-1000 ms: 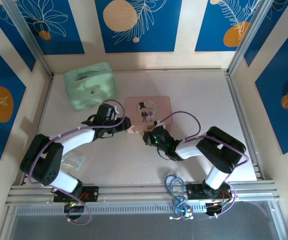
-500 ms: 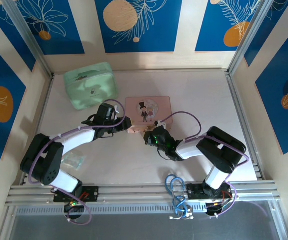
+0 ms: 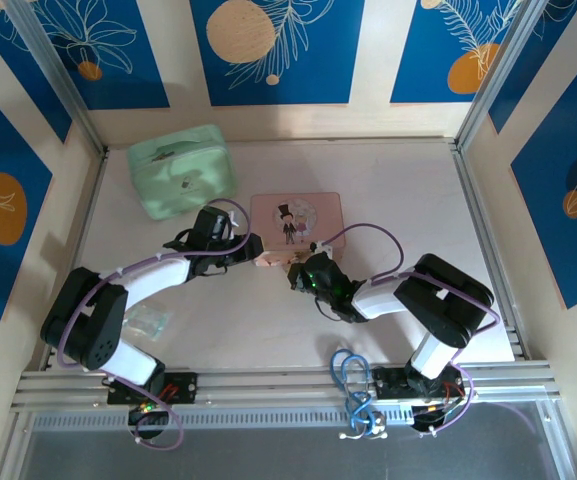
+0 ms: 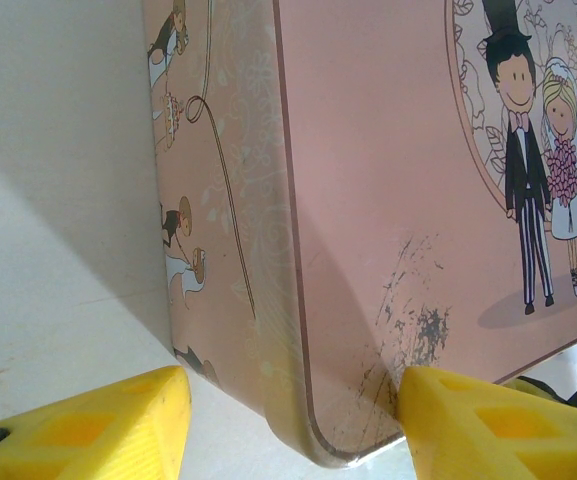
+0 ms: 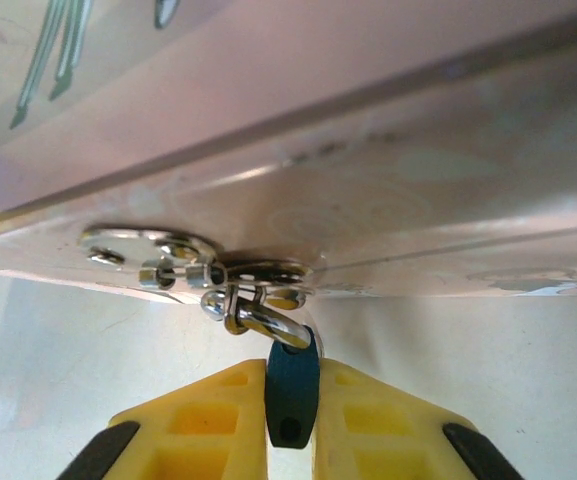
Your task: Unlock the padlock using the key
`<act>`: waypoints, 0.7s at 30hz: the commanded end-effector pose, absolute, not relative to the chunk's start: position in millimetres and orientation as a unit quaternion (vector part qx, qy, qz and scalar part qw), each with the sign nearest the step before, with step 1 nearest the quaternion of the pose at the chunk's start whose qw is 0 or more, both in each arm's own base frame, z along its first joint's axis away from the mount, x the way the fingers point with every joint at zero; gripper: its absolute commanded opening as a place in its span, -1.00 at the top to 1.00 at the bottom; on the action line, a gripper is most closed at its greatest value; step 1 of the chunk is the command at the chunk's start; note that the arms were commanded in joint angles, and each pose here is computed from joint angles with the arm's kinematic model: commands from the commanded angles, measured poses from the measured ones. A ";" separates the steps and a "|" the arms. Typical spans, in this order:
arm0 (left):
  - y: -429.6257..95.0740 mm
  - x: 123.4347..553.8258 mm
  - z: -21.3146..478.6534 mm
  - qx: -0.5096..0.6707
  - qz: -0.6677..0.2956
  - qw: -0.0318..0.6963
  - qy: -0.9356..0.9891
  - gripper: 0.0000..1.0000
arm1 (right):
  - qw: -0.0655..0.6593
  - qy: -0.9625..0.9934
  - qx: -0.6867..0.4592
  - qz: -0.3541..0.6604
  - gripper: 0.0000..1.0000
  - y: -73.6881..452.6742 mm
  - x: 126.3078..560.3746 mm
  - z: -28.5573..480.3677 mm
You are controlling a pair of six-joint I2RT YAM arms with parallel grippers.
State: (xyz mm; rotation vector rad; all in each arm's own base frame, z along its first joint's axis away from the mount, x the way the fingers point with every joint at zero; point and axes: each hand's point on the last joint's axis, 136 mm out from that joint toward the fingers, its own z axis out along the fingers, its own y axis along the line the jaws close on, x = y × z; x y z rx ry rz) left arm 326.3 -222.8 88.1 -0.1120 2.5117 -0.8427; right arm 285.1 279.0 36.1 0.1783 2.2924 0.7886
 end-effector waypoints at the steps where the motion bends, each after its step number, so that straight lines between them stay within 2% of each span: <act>1: -209.0 316.9 56.3 -0.056 -0.272 0.206 0.938 -0.15 | 0.331 0.895 0.079 0.287 0.78 270.9 276.7 25.4; 6: -207.8 317.2 54.8 -0.058 -0.269 0.206 0.939 -0.15 | 0.329 0.895 0.085 0.290 1.00 270.1 275.6 25.5; 21: -204.1 315.8 51.0 -0.060 -0.267 0.202 0.940 -0.14 | 0.348 0.847 0.108 0.388 1.00 261.8 273.1 50.0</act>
